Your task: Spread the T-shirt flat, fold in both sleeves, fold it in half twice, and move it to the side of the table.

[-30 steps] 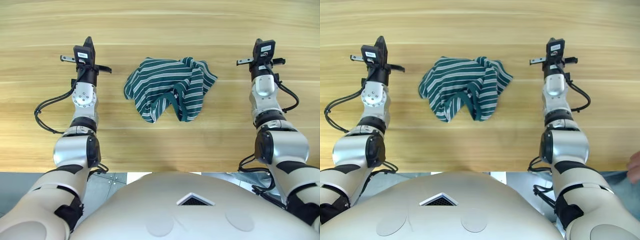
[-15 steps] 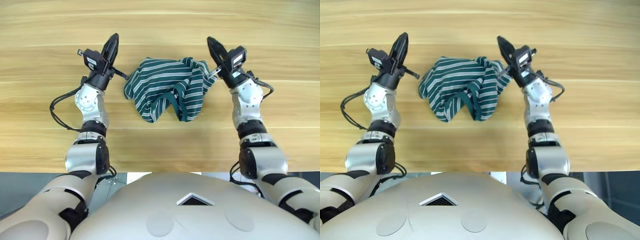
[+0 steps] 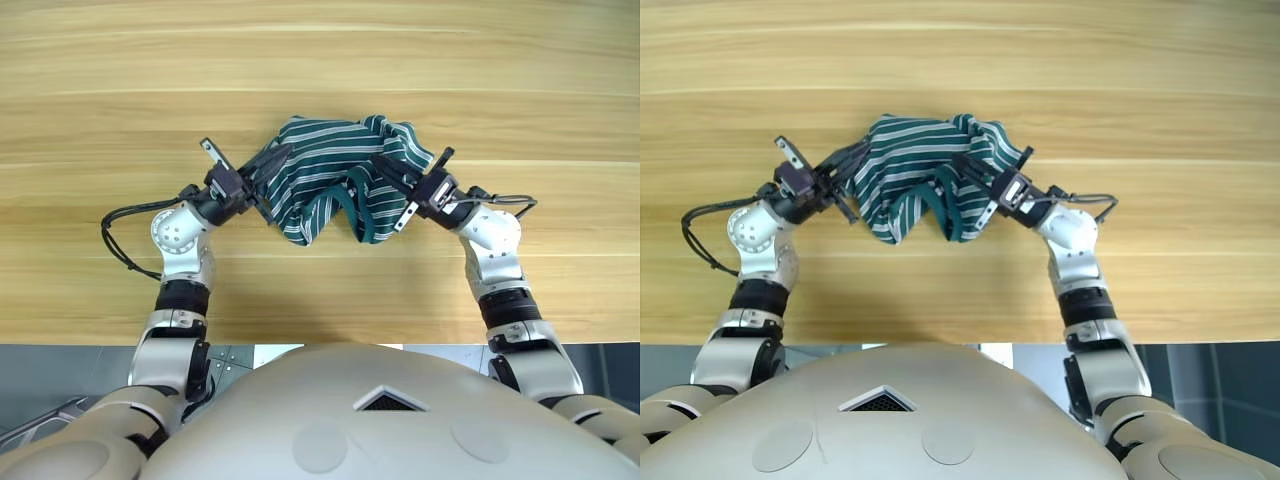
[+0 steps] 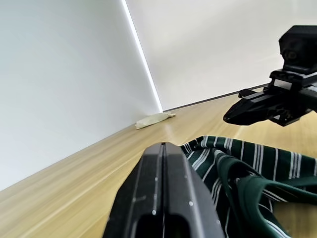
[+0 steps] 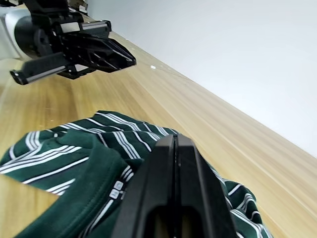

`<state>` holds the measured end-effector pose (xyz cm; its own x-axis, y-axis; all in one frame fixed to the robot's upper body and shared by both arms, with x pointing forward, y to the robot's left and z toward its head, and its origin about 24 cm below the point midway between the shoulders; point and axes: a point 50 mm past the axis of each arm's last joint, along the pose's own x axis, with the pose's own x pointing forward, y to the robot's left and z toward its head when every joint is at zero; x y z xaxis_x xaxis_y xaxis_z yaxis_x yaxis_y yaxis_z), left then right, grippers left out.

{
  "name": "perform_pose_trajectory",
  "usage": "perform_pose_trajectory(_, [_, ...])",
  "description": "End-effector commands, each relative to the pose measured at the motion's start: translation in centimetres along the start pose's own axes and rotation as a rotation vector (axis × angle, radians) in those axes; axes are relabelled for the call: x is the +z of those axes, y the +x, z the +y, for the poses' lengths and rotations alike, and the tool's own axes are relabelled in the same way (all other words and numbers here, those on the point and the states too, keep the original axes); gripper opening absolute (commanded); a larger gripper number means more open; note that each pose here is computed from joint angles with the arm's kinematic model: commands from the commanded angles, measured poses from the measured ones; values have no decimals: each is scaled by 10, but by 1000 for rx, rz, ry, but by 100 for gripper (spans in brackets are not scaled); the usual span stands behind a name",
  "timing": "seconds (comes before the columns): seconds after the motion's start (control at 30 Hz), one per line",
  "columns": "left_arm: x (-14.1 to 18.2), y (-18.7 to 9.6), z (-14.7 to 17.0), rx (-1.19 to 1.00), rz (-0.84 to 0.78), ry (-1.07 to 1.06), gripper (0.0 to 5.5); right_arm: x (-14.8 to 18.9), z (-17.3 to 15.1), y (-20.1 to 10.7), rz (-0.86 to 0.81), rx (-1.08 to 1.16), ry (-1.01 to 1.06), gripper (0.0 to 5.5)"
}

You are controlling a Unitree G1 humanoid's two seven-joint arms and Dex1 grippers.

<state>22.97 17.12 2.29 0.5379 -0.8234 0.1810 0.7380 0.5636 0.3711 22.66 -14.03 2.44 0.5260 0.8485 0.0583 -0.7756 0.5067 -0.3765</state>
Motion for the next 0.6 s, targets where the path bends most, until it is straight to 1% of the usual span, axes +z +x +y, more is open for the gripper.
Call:
perform_pose_trajectory(0.03, [1,5,-5,-25,4,29,0,-2,5,-2,32,62,-3,2])
perform_pose_trajectory(0.23, [-1,6,-10,-40,21,34,0,-4,13,-6,51,115,2,2])
perform_pose_trajectory(0.6, [-4,6,-11,-42,42,42,0,-3,13,-5,49,128,-2,2])
